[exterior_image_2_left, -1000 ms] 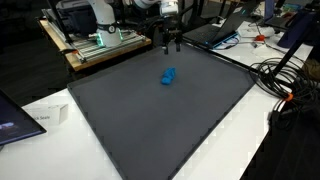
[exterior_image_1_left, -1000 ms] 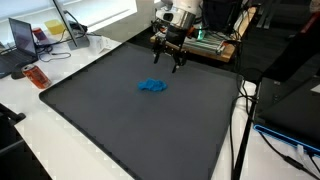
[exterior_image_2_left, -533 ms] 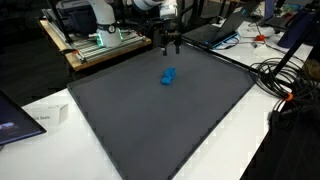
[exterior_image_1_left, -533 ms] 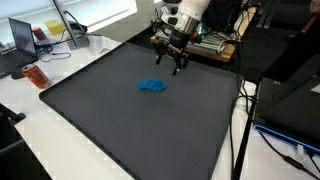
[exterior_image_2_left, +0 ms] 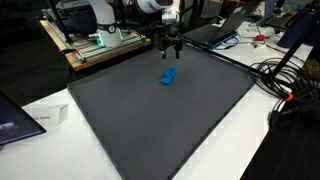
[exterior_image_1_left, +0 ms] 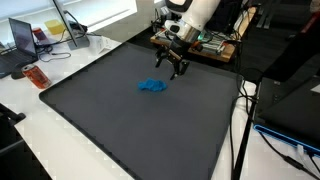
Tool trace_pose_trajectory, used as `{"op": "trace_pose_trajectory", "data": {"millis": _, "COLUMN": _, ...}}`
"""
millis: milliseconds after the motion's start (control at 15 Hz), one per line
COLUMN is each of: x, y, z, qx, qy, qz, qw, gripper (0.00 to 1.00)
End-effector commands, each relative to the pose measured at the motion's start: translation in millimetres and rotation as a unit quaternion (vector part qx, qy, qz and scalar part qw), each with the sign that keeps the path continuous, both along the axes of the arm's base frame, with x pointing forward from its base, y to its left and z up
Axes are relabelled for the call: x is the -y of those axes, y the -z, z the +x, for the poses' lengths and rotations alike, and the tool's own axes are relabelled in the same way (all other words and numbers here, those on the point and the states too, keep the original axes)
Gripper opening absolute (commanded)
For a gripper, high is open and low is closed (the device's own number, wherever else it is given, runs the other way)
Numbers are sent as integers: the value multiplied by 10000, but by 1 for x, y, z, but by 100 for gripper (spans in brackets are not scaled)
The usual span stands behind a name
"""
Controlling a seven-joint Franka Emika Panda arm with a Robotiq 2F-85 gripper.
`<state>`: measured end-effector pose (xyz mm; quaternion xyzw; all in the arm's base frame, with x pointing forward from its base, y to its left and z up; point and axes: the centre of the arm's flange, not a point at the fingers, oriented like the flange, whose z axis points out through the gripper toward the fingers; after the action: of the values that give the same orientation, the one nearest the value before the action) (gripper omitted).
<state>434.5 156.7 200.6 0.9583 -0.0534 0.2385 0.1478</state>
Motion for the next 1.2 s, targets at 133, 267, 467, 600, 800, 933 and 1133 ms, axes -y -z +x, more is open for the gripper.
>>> {"op": "trace_pose_trajectory", "data": {"millis": 133, "x": 5, "y": -8, "z": 13, "qx": -116, "qy": -173, "qz": 0, "qw": 9998, "gripper": 100}}
{"op": "trace_pose_trajectory", "data": {"millis": 267, "x": 9, "y": -10, "z": 19, "qx": -194, "qy": -312, "qz": 69, "qw": 9993, "gripper": 100}}
{"op": "trace_pose_trajectory", "data": {"millis": 467, "x": 17, "y": -19, "z": 29, "qx": -257, "qy": -556, "qz": 234, "qw": 9979, "gripper": 100}}
{"op": "trace_pose_trajectory", "data": {"millis": 600, "x": 23, "y": -25, "z": 37, "qx": -391, "qy": -665, "qz": 337, "qw": 9965, "gripper": 100}}
{"op": "trace_pose_trajectory", "data": {"millis": 800, "x": 31, "y": -28, "z": 48, "qx": -613, "qy": -764, "qz": 474, "qw": 9941, "gripper": 100}}
{"op": "trace_pose_trajectory", "data": {"millis": 933, "x": 35, "y": -29, "z": 53, "qx": -779, "qy": -831, "qz": 539, "qw": 9920, "gripper": 100}}
{"op": "trace_pose_trajectory", "data": {"millis": 1133, "x": 37, "y": -31, "z": 62, "qx": -997, "qy": -950, "qz": 595, "qw": 9887, "gripper": 100}}
